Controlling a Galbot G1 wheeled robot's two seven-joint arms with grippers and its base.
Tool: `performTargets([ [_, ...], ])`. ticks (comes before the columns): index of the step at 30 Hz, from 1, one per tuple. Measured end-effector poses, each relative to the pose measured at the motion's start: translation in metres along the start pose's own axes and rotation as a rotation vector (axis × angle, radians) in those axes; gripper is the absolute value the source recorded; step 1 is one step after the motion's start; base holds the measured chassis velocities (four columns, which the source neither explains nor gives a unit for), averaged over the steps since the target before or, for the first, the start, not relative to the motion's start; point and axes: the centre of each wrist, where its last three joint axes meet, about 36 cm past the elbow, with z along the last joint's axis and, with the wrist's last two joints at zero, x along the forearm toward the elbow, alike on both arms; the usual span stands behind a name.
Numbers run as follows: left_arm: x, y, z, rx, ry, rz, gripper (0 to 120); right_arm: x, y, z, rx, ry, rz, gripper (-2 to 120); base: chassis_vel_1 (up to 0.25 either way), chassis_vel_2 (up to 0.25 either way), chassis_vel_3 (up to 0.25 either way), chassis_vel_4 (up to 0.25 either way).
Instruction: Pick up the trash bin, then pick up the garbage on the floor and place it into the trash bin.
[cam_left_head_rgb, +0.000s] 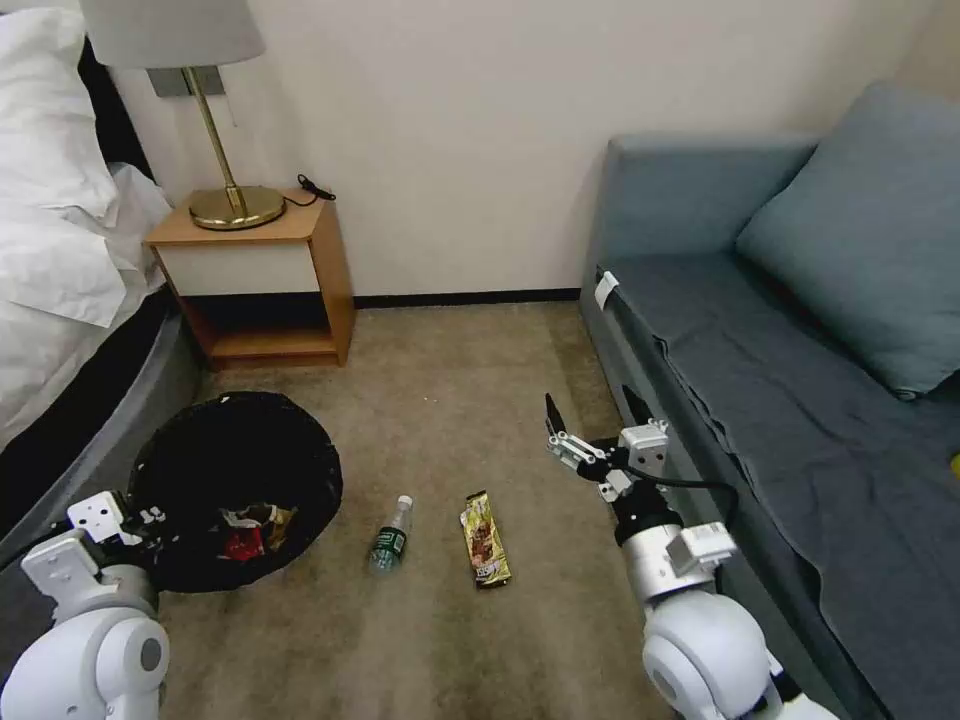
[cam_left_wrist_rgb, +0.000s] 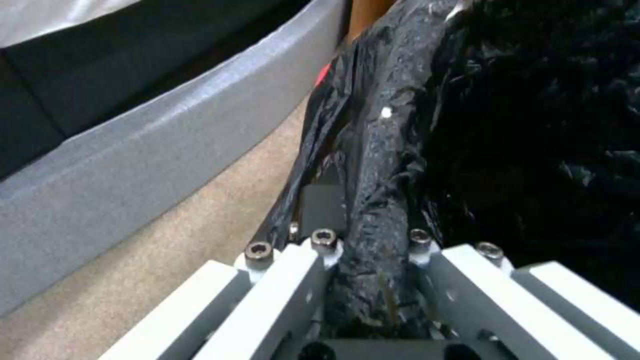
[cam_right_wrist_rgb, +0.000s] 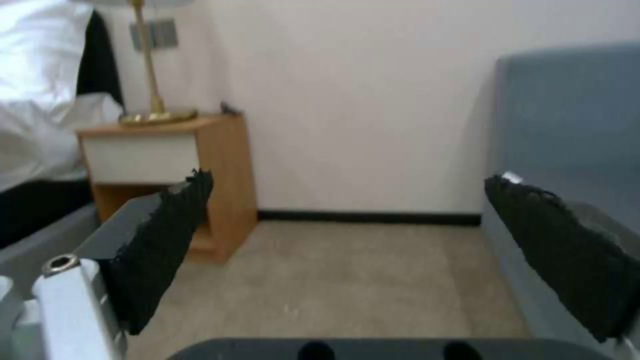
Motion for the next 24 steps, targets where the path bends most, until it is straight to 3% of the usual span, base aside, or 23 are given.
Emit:
performTargets([
  [11, -0.01, 0.007, 0.005, -0.016, 0.01, 0.006, 2, -0.022, -0.009, -0.004, 0.0, 0.071, -0.019, 100, 0.0, 0.0, 0.0, 0.0],
  [15, -0.01, 0.008, 0.004, -0.017, 0.008, 0.006, 2, -0.037, -0.01, -0.005, -0.014, 0.176, -0.008, 100, 0.0, 0.0, 0.0, 0.0],
  [17, -0.01, 0.008, 0.004, -0.013, 0.008, 0.006, 2, -0.059, -0.008, 0.005, -0.039, 0.335, -0.003, 100, 0.0, 0.0, 0.0, 0.0],
  [19, -0.01, 0.007, 0.004, -0.012, 0.008, 0.006, 2, -0.064, -0.007, 0.008, -0.048, 0.375, -0.006, 100, 0.0, 0.0, 0.0, 0.0],
  [21, -0.011, 0.007, 0.004, -0.008, 0.007, 0.005, 2, -0.091, -0.006, 0.02, -0.089, 0.567, -0.039, 100, 0.0, 0.0, 0.0, 0.0],
  [24, -0.011, 0.007, 0.004, -0.007, 0.006, 0.005, 2, -0.102, -0.006, 0.024, -0.101, 0.632, -0.056, 100, 0.0, 0.0, 0.0, 0.0],
])
